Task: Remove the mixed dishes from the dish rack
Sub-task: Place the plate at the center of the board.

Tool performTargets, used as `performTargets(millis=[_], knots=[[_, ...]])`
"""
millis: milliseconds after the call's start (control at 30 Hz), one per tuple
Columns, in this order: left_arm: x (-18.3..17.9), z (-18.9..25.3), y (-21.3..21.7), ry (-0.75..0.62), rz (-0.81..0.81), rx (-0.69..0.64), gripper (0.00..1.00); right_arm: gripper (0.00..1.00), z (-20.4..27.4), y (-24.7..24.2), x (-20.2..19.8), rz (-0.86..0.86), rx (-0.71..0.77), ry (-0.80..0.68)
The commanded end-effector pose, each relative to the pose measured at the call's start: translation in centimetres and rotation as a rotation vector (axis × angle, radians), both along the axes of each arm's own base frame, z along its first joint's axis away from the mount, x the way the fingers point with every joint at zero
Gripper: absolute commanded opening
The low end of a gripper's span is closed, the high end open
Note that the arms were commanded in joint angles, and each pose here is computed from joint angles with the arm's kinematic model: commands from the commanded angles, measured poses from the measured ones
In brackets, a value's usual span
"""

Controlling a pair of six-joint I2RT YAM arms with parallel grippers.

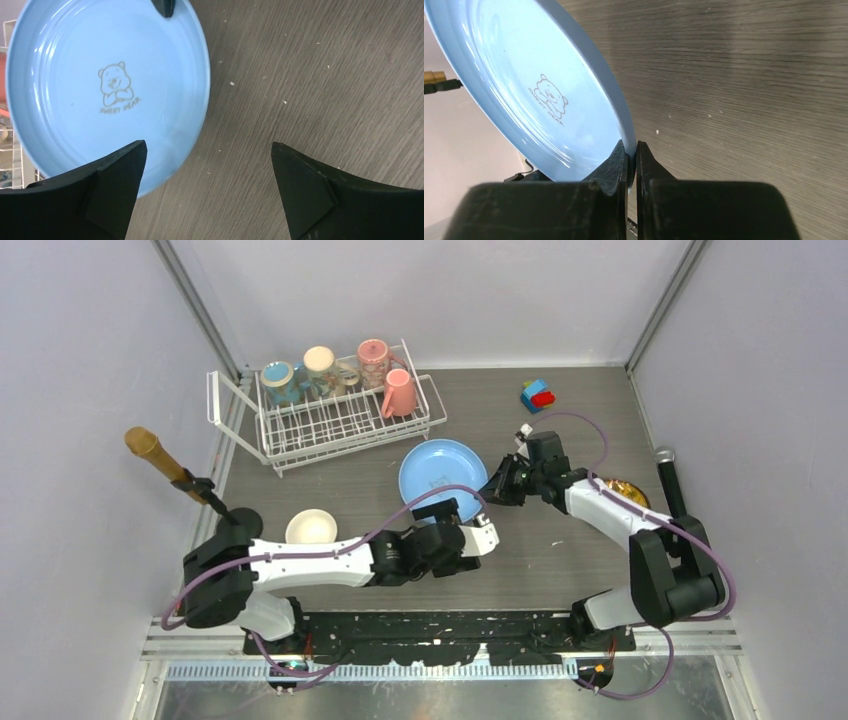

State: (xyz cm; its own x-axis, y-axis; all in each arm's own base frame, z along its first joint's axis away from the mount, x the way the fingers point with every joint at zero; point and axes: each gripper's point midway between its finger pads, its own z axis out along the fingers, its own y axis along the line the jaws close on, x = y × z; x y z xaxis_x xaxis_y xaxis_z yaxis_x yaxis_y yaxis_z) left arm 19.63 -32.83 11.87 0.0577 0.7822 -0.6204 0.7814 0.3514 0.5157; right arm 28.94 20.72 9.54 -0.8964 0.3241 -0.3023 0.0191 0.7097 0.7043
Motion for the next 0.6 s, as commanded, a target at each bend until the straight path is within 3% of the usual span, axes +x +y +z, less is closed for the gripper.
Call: performTargets(millis=[0,267,567], knots=[[1.0,3.2,-0.2,-0.039,0.095,-0.175,1.0,0.01,3.0,-1.4,1.8,-0.085,-0.061,-0.089],[2.4,5.8,2.4,-0.01,0.253,-0.39,1.0,0.01,1.0,-6.0,0.0,-0.279,-0.226,0.009],[6.6,8.0,7.0,0.128,0.536,-0.658,1.0,0.01,-1.1,-11.8,-6.3,-0.363,-0.453,0.164]])
